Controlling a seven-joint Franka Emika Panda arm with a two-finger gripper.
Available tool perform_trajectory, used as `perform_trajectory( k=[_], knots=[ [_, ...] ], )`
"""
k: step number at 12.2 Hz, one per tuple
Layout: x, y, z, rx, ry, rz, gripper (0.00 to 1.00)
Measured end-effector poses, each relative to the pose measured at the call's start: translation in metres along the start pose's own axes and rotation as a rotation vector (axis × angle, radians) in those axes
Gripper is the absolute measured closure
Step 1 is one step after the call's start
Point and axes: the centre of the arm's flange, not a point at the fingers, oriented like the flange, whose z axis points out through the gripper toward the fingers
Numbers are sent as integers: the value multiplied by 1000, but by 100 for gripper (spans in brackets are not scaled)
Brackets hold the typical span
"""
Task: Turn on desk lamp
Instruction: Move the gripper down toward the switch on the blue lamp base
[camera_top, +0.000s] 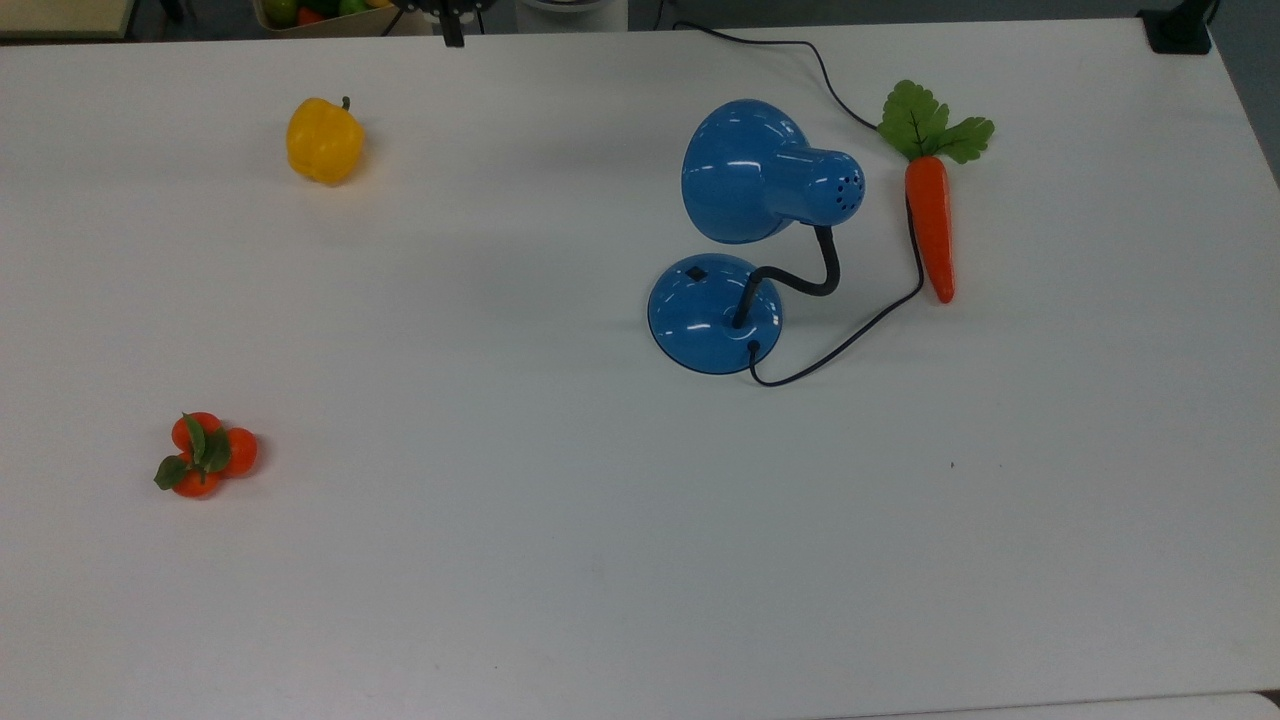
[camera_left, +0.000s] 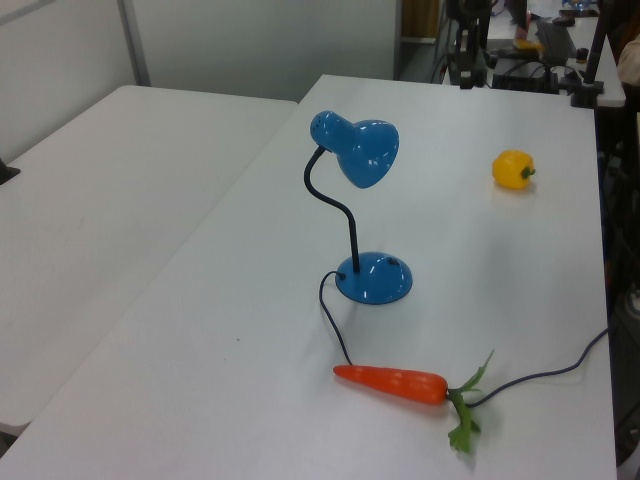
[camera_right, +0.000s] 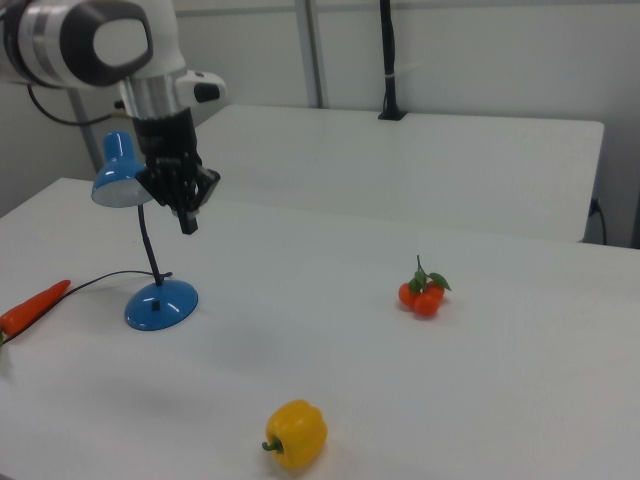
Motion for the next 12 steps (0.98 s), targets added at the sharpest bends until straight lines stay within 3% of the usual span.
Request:
perform_trajectory(
  k=[6, 12],
  knots=[
    [14, -43, 99, -6, 56, -90, 99],
    [17, -118, 182, -13, 189, -227, 99]
  ],
)
